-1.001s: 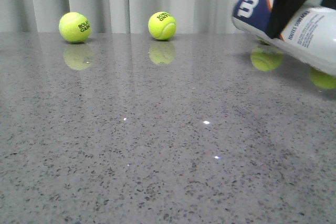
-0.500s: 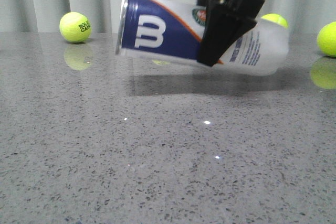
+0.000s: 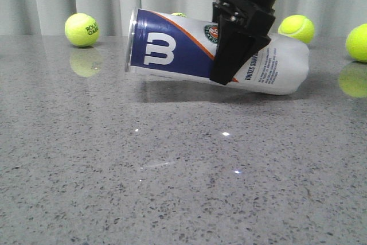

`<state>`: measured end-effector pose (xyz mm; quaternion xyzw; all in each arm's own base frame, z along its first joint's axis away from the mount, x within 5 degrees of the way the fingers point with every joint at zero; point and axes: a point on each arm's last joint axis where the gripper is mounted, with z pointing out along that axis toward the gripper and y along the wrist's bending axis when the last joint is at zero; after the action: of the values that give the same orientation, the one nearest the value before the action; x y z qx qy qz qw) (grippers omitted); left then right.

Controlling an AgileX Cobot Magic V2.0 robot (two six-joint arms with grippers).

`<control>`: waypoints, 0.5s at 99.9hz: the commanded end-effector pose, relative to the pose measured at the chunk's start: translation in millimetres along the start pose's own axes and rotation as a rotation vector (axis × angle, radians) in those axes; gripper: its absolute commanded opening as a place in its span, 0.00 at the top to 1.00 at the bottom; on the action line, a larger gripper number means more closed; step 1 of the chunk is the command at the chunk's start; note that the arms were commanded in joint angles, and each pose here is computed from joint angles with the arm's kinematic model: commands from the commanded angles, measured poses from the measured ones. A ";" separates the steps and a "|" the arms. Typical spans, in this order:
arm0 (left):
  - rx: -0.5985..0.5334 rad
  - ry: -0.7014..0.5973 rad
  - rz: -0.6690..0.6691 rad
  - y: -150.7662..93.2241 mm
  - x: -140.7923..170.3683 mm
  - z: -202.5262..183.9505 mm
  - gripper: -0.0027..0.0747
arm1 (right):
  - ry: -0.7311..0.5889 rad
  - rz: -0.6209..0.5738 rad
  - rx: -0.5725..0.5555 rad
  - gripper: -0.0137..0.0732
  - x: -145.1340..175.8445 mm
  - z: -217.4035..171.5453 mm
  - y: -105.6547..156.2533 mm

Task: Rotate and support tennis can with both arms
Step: 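Lift and swing the can toward the table center, then set it down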

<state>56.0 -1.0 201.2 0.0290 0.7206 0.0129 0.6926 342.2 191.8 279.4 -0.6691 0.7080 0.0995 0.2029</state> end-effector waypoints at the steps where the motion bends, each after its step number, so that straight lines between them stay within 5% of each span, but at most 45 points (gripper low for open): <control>1: 0.003 -0.076 -0.019 -0.8 5.1 -0.4 0.99 | -0.064 0.008 0.062 0.10 -11.3 -25.5 0.4; 50: 0.003 -0.076 -0.019 -0.8 5.1 -0.4 0.99 | -0.077 0.011 0.083 0.10 -13.6 -32.3 0.8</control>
<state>56.0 -1.0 201.2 0.0290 0.7206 0.0129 0.6926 342.2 191.8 279.4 -0.6584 0.7179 0.1026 0.2014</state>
